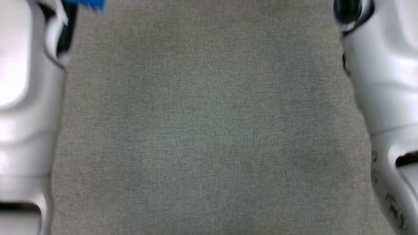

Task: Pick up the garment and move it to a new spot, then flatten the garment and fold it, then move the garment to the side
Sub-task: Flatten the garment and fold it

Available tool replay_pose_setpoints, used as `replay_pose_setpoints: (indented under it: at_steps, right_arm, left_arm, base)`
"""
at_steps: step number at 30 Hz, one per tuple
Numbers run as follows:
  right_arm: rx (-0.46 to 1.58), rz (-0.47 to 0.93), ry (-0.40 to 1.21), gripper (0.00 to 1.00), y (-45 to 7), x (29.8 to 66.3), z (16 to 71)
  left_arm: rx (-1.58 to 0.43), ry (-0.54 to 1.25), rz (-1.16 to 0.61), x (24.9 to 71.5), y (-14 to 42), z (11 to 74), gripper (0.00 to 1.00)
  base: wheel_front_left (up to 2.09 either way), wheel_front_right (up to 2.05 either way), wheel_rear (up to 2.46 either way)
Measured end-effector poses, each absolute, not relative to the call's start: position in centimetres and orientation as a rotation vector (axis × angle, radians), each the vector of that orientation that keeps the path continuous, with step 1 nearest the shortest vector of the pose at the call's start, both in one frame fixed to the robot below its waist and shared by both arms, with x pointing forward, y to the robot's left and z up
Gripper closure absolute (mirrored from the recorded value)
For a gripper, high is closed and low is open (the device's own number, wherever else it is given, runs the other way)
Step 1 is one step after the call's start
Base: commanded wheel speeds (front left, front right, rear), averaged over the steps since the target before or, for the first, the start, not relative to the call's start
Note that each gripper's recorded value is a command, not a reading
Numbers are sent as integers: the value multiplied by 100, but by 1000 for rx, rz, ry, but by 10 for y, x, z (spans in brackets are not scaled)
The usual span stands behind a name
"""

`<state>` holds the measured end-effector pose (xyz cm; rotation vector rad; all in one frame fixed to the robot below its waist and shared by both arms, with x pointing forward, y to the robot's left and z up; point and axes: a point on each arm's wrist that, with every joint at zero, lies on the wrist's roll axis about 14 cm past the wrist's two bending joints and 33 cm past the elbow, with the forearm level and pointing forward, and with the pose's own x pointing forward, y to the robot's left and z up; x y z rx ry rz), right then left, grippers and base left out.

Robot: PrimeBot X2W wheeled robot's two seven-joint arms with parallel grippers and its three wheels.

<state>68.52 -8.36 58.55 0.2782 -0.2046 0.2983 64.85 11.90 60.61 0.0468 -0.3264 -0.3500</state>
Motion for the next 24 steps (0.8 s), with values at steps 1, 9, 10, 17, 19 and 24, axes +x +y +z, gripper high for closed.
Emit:
replay_pose_setpoints:
  at_steps: [1,9,10,17,19,24]
  right_arm:
    - [275,299,-182,100,-84,679,573]
    - [313,264,-46,100,-104,600,495]
    - [316,263,-33,100,-105,589,489]
    - [365,215,65,100,-121,506,452]
    - [397,193,89,100,-126,485,446]
    - [446,141,148,100,-138,436,435]
  left_arm:
    - [34,-299,-347,642,120,592,100]
    - [-71,-136,-299,565,129,514,100]
    - [-83,-123,-287,555,131,508,100]
    - [-161,5,-265,484,124,467,100]
    - [-172,36,-256,465,125,459,100]
    - [-208,107,-244,421,119,443,100]
  base:
    - [0,0,0]
    - [0,0,0]
    - [0,0,0]
    - [0,0,0]
    - [0,0,0]
    - [0,0,0]
